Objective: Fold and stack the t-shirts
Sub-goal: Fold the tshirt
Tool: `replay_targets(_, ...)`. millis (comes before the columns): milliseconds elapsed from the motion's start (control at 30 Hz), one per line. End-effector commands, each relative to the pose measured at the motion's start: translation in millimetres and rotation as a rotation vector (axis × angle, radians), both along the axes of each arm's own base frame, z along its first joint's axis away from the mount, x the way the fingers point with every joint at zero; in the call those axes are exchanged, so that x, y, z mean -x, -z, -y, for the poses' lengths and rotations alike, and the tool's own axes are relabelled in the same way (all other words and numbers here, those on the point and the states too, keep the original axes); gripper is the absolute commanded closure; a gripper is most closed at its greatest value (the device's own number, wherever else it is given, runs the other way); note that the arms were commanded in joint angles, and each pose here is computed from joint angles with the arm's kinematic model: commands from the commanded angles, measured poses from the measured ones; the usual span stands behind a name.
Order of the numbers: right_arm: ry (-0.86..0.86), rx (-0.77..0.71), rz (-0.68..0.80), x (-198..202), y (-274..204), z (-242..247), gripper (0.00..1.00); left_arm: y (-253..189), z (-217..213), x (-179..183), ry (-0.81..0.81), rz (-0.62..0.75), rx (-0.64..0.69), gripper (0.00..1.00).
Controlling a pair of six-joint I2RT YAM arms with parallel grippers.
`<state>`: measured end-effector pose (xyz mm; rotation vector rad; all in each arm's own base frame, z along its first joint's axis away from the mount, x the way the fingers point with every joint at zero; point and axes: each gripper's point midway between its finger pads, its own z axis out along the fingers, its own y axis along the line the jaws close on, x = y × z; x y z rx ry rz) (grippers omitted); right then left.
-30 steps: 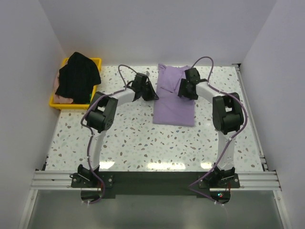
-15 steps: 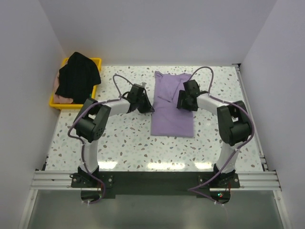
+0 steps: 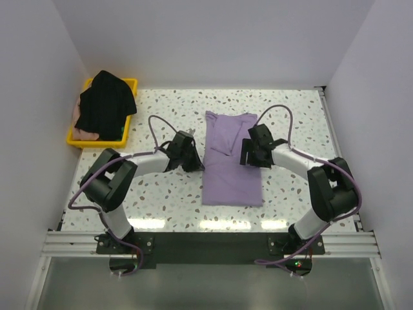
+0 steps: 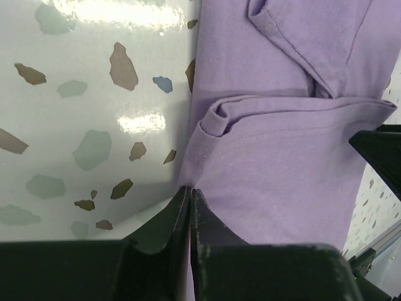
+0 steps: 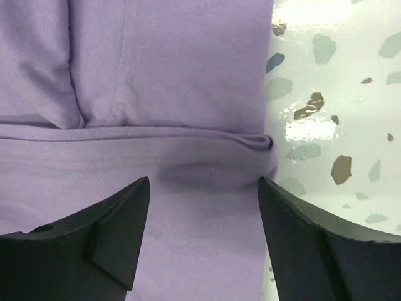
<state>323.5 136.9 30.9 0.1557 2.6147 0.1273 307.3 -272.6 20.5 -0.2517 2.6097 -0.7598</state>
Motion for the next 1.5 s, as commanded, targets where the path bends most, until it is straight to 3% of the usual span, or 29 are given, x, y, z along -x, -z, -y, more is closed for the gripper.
replay_targets(0,0.027,0.002,0.074,-15,-36,5,0.26,-18,-4,-13,-0.020,0.058,-0.015,0.92)
replay_targets(267,0.036,-0.074,0.154,-65,-91,3,0.25,-37,-2,-44,-0.018,0.097,-0.007,0.90)
replay_targets(633,-0.014,-0.102,0.164,-82,-98,-36,0.34,-53,1,-56,0.031,0.127,0.035,0.83)
replay_targets(800,0.010,-0.099,0.139,-44,-89,-20,0.34,-54,-7,-34,0.047,0.121,0.062,0.73)
replay_targets(1067,0.037,-0.247,0.027,62,-62,-4,0.34,-35,-24,51,0.142,0.051,0.118,0.54)
replay_targets(1200,0.062,-0.346,-0.032,106,-50,-5,0.34,-23,-24,99,0.208,-0.014,0.140,0.51)
replay_targets(1467,0.173,-0.344,-0.105,157,-31,18,0.34,-20,-15,136,0.258,-0.054,0.208,0.50)
